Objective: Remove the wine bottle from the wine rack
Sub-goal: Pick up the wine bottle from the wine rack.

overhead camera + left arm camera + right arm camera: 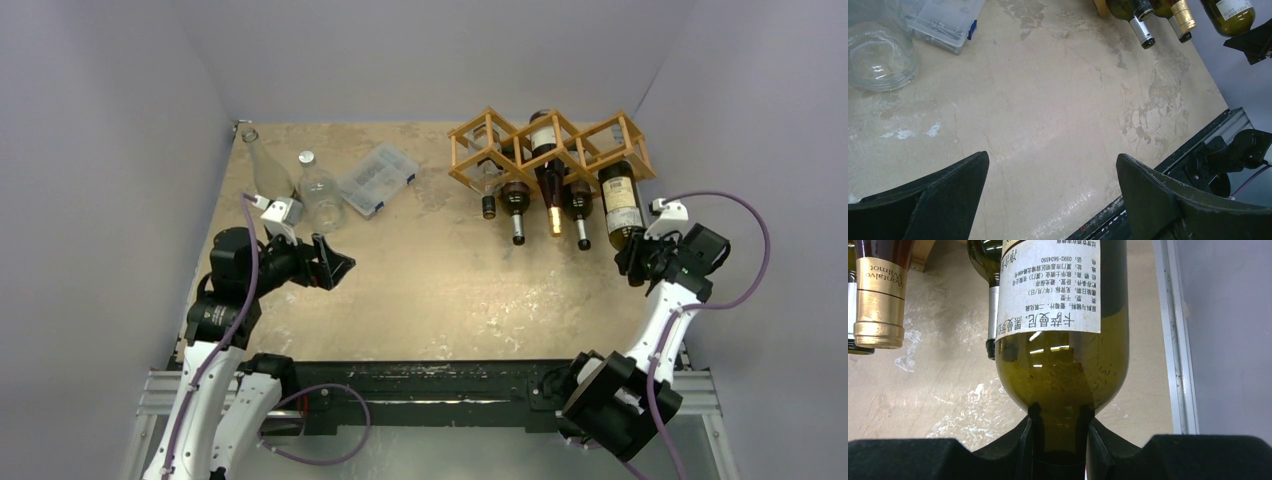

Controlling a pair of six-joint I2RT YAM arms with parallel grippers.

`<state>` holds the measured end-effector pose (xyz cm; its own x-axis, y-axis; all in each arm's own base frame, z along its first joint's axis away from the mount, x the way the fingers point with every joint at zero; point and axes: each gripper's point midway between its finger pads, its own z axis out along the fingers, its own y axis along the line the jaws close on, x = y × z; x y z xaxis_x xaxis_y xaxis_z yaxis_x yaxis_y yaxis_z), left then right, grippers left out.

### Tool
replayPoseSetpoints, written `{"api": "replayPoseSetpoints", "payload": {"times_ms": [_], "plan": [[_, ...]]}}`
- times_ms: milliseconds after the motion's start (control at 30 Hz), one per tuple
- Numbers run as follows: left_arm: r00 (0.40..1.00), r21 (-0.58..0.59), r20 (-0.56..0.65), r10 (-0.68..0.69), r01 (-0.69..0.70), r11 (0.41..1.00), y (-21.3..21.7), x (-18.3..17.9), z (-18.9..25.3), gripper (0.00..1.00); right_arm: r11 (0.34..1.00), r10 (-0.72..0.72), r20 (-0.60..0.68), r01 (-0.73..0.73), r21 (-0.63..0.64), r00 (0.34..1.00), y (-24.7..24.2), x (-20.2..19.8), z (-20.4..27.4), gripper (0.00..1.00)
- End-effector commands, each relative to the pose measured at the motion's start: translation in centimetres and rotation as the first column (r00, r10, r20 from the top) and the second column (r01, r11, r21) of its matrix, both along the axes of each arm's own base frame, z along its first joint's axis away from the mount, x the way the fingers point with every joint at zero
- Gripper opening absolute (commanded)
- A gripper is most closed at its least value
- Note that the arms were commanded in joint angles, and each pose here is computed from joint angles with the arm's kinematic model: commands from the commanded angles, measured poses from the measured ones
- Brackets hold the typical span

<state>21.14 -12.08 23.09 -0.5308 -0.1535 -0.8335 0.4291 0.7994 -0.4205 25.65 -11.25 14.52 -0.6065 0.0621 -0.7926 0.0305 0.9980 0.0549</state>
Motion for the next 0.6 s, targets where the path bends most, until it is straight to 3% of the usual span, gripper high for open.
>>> {"api": "replayPoseSetpoints", "payload": {"times_ms": [0, 567], "plan": [[0.998, -0.006, 0.055, -0.015, 0.015, 1.0, -0.1, 0.2, 1.1, 1.0, 0.984, 0.152, 0.198, -0.129, -0.122, 0.968, 1.2, 1.9, 5.5, 0.0], [0.996, -0.019, 0.082, -0.026, 0.028, 0.999, -0.3, -0.3, 1.8, 1.0, 0.982, 0.13, 0.205, -0.098, -0.161, 0.97, 1.8, 0.3, 6.7, 0.0]]}}
